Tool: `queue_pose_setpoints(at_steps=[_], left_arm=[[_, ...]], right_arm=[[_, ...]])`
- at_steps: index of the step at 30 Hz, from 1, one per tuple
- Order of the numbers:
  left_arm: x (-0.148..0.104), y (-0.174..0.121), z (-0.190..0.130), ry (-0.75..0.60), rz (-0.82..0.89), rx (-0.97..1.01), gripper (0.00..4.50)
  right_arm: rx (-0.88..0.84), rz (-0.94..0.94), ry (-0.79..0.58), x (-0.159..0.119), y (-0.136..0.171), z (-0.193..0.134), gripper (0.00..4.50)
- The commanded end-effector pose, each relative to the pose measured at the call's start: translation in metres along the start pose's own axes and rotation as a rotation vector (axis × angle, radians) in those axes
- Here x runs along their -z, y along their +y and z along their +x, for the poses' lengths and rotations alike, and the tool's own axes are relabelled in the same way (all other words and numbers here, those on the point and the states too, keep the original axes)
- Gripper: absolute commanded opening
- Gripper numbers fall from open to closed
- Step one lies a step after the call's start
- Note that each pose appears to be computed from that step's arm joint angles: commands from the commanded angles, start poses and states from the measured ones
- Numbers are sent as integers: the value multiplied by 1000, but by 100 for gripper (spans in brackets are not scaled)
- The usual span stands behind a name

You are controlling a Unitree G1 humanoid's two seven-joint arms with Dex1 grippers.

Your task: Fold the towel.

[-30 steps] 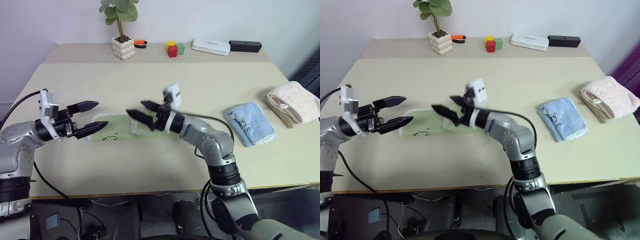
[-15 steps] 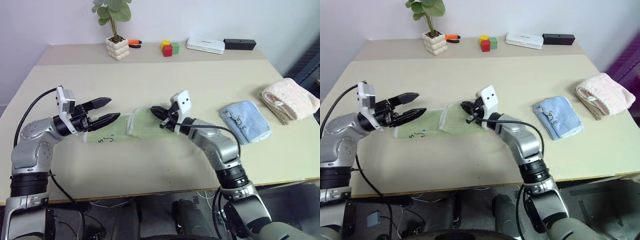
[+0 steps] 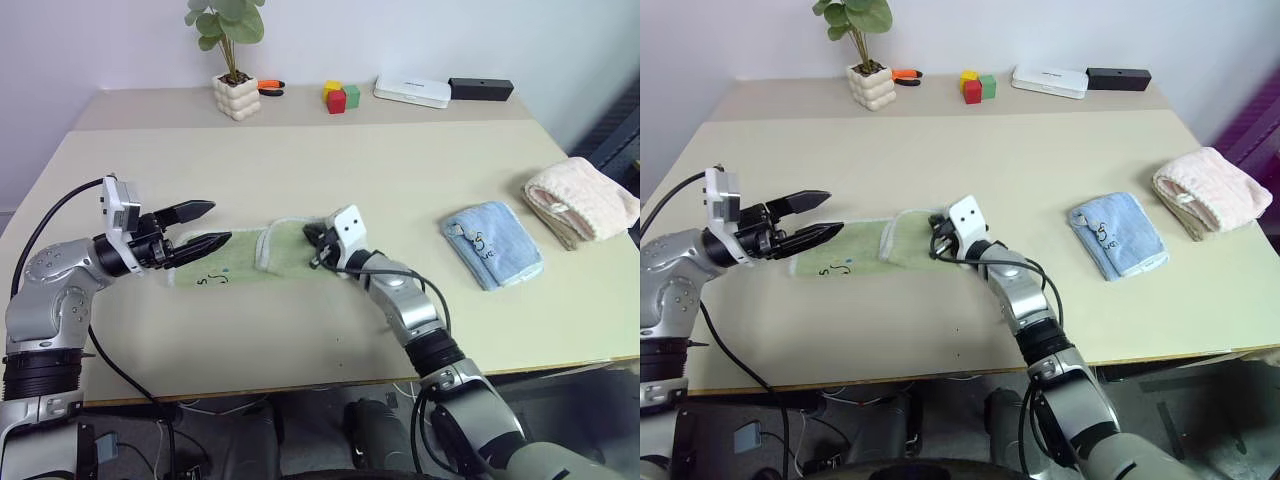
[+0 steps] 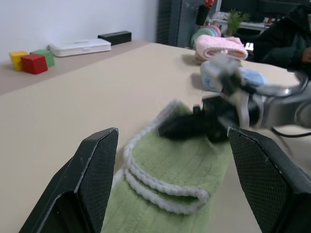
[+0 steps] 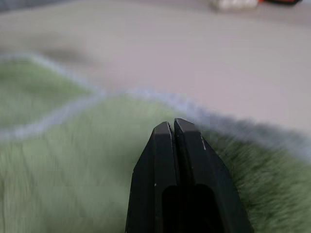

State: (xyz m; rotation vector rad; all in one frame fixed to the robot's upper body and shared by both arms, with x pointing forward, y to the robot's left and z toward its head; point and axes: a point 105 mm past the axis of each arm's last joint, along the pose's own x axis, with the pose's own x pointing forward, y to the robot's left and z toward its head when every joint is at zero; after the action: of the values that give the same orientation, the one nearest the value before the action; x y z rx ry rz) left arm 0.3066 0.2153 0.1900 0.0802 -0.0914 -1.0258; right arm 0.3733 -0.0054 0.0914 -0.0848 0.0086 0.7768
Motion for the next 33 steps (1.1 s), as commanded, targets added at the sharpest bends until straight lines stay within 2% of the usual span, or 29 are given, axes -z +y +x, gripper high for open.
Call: queue_pose_setpoints(at_steps=[1, 6, 8, 9, 11, 12, 15, 17, 18, 22, 25, 26, 29, 33], left_arm=[[-13, -1, -6, -20, 32, -7, 371], [-11, 1, -9, -1, -71, -10, 371], [-10, 3, -10, 3, -102, -18, 371], [-10, 5, -11, 2, -126, -22, 371], [-8, 8, -11, 8, -147, -25, 422], [-8, 8, -11, 9, -156, -21, 449], [-9, 7, -11, 5, -164, -7, 450], [-11, 7, -13, 2, -162, -8, 450], [-13, 7, -15, 1, -158, -12, 450], [-17, 4, -26, 1, -170, -20, 450], [-22, 5, -38, -31, -209, -119, 450], [-24, 4, -41, -50, -241, -141, 450], [-28, -10, -50, -163, -435, -216, 450], [-20, -39, -54, -201, -621, -275, 450]], right_arm=[[-4, -19, -15, 1, 5, 3, 8], [5, -62, 0, 12, 10, 1, 8], [15, -61, -20, 6, 6, 1, 8], [22, -64, -38, 0, 3, 1, 31], [23, -82, -95, -20, -2, 2, 86], [31, -95, -128, -32, -6, 2, 133], [41, -97, -218, -64, -16, -2, 280], [10, -131, -272, -85, -14, -7, 396], [-5, -146, -280, -91, -14, -9, 436], [-30, -171, -256, -91, -14, -13, 445], [-41, -192, -233, -91, -18, -18, 445], [-48, -196, -232, -92, -18, -19, 445], [-213, -220, -262, -104, -1, -34, 445], [-378, -249, -297, -120, 4, -64, 445]])
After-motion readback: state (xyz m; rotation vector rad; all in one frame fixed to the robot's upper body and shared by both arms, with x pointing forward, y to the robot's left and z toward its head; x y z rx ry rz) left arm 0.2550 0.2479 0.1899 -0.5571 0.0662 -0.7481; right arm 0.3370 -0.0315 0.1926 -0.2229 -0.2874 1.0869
